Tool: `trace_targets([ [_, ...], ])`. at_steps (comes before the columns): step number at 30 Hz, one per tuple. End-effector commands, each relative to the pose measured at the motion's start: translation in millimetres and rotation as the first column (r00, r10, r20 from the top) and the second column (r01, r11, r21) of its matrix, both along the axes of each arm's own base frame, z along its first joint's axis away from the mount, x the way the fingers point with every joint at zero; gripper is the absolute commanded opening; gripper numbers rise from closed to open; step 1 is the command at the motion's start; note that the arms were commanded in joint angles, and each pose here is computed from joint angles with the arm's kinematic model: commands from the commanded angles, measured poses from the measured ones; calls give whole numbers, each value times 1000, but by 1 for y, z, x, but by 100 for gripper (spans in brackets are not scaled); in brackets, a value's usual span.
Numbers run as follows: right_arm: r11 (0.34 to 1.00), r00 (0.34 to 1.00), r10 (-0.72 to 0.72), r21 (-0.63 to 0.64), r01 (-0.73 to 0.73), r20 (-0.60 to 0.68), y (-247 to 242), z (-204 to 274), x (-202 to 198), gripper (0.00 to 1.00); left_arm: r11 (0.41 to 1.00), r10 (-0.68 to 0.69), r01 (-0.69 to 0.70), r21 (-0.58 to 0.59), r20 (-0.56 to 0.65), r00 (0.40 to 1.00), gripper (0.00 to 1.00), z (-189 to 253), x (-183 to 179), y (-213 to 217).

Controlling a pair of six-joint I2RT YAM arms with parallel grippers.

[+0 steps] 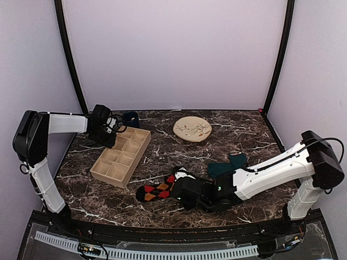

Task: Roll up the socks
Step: Smooth out the sock at the center of the board.

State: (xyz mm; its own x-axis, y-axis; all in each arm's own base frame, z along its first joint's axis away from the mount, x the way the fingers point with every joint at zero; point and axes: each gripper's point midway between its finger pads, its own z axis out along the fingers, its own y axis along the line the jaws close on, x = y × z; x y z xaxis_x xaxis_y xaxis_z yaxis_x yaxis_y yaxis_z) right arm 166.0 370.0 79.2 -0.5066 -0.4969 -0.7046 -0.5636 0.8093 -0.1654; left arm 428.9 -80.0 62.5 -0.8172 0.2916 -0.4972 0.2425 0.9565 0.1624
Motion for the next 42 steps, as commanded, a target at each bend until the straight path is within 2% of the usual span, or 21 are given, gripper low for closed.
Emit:
trace_targets([
  [1, 1000, 1000, -9, 1, 9, 7, 5, 2, 6, 0, 996, 85, -85, 15, -5, 996, 56, 5, -11, 15],
  [4, 1000, 1000, -16, -9, 16, 4, 3, -1, 6, 0, 993, 120, -120, 6, 11, 993, 70, 13, -16, 18],
  [5, 1000, 1000, -18, -12, 18, 4, 2, -2, 6, 0, 992, 129, -129, 1, 16, 992, 71, 16, -17, 19],
  [10, 999, 999, -32, -19, 32, 4, -2, -3, 7, 0, 982, 190, -189, -24, 23, 982, 72, 29, -28, 24],
  [16, 998, 999, -53, -26, 54, 4, -8, -4, 8, 0, 965, 244, -239, -108, 33, 969, 72, 51, -48, 21],
  [21, 994, 995, -102, -50, 102, 0, -20, -9, 14, 3, 970, 170, -138, -202, 150, 974, 69, 97, -74, -21],
  [25, 988, 990, -139, -74, 138, -6, -31, -15, 17, 4, 961, 70, -22, -275, 164, 984, 54, 107, -106, -83],
  [29, 981, 985, -169, -102, 168, -10, -40, -20, 18, 6, 960, -31, 64, -273, 125, 992, 41, 85, -139, -134],
  [37, 975, 979, -198, -110, 193, -37, -54, -27, 11, 14, 955, -140, 142, -260, 27, 990, 20, 31, -190, -201],
  [42, 971, 976, -213, -119, 207, -39, -59, -28, 11, 22, 961, -165, 153, -230, -34, 986, 3, 1, -205, -221],
])
